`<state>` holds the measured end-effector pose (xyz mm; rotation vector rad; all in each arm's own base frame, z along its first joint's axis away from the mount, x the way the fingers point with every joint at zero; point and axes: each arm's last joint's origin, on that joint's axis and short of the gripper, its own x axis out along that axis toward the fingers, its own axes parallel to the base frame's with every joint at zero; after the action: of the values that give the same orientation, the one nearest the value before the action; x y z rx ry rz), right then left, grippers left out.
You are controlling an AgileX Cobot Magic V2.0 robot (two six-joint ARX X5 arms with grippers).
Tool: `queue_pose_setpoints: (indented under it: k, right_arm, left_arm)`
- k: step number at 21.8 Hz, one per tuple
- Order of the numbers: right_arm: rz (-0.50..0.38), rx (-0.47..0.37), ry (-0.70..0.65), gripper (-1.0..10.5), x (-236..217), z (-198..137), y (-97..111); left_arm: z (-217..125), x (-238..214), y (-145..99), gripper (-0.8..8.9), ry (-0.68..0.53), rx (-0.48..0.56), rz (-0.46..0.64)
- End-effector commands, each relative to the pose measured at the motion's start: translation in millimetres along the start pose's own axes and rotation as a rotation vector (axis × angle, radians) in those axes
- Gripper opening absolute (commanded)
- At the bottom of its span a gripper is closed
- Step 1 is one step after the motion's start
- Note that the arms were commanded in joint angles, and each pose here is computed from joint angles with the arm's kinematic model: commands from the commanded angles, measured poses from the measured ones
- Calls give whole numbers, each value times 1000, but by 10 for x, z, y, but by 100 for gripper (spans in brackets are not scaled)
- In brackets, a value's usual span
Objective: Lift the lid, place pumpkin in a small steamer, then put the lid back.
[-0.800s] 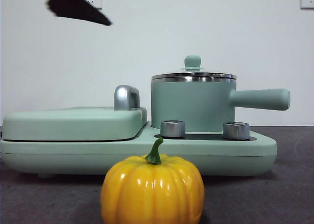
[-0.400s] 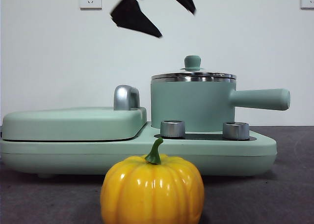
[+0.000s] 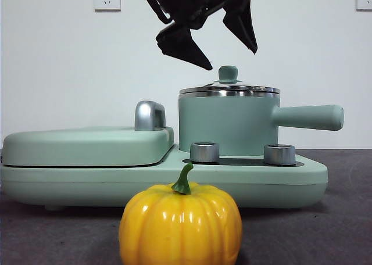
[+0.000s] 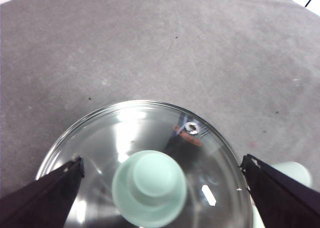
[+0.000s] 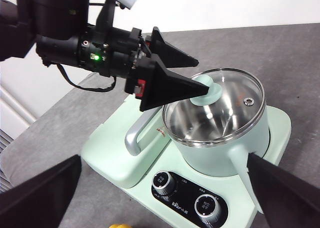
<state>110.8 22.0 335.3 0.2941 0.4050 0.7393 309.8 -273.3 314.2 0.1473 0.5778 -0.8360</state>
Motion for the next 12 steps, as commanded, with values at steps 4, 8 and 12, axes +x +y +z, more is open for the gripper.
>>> queue_pose_setpoints:
  k: [4,8,12]
  right_arm:
    - [4,-3,-13,529,-10,40,18]
    - [4,-3,-13,529,-10,39,18]
    - [4,-3,-13,529,-10,39,18]
  left_arm:
    - [-36,212,-31,490,16,17,-8]
    - [-72,290,-17,456,24,15,-5]
    - [-67,291,-20,254,18,17,-4]
